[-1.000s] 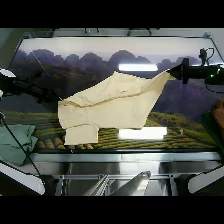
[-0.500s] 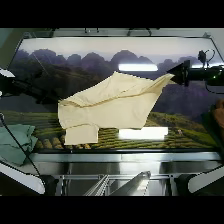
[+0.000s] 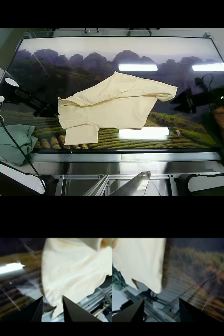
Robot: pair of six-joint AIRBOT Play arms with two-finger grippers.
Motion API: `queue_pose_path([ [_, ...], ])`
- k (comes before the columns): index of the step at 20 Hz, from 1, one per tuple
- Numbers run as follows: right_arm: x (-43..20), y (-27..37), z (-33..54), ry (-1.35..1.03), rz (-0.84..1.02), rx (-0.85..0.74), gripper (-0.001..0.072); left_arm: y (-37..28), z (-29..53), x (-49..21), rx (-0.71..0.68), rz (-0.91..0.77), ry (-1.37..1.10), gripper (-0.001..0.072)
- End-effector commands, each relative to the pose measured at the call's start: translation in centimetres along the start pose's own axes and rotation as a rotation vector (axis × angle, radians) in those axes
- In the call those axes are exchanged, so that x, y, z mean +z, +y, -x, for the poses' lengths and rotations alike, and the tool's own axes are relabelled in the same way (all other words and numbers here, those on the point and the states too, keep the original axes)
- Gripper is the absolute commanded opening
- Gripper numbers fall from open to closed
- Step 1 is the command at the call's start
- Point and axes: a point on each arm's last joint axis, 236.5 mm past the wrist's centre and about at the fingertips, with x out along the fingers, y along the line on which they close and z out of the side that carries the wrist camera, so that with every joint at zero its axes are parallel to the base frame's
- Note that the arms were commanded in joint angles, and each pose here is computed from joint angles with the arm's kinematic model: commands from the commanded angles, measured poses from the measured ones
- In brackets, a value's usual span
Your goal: Fold the shirts.
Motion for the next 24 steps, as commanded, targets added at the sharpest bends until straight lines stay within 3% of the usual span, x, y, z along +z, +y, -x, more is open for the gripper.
queue_pose_path([
  [1, -4.5, -2.0, -6.3, 0.037, -0.026, -0.013, 0.0475, 0.2, -3.6, -0.1, 0.041, -0.015, 0.017, 0.0256],
  [4, -6.0, -1.5, -11.5, 0.088, -0.019, -0.023, 0.0472, -0.5, -4.8, 0.8, 0.074, -0.055, -0.006, 0.0254],
  [7, -5.9, 1.9, -15.6, 0.089, -0.02, 0.078, 0.0445, -1.2, -4.8, 2.5, 0.106, -0.092, -0.057, 0.0252],
  [8, -5.5, 3.3, -16.4, 0.072, -0.012, 0.137, 0.0217, -1.6, -4.8, 3.0, 0.115, -0.106, -0.071, 0.0197],
  [9, -4.9, 5.0, -16.7, 0.038, 0.022, 0.205, 0.0016, -1.9, -4.7, 3.3, 0.12, -0.12, -0.074, 0.0011],
  [13, -6.3, 9.5, -12.6, 0.069, 0.106, 0.366, 0.0015, -5.8, -2.1, 1.9, 0.056, -0.221, -0.049, 0.0025],
  [17, -8.7, 16.9, -0.2, -0.081, 0.326, 0.509, 0.0015, -18.1, 7.7, -3.8, -0.289, -0.46, -0.314, 0.0024],
  [20, -12.7, 24.9, 11.2, -0.383, 0.657, 0.588, 0.0015, -29.8, 19.3, -13.8, -0.536, -0.83, -0.732, 0.0025],
  [22, -16.7, 29.5, 16.4, -0.577, 0.842, 0.541, 0.0014, -35.0, 25.6, -21.9, -0.506, -1.053, -1.059, 0.0025],
  [24, -20.5, 33.1, 19.7, -0.742, 1.02, 0.415, 0.0014, -37.6, 28.8, -28.1, -0.294, -1.164, -1.317, 0.0026],
])
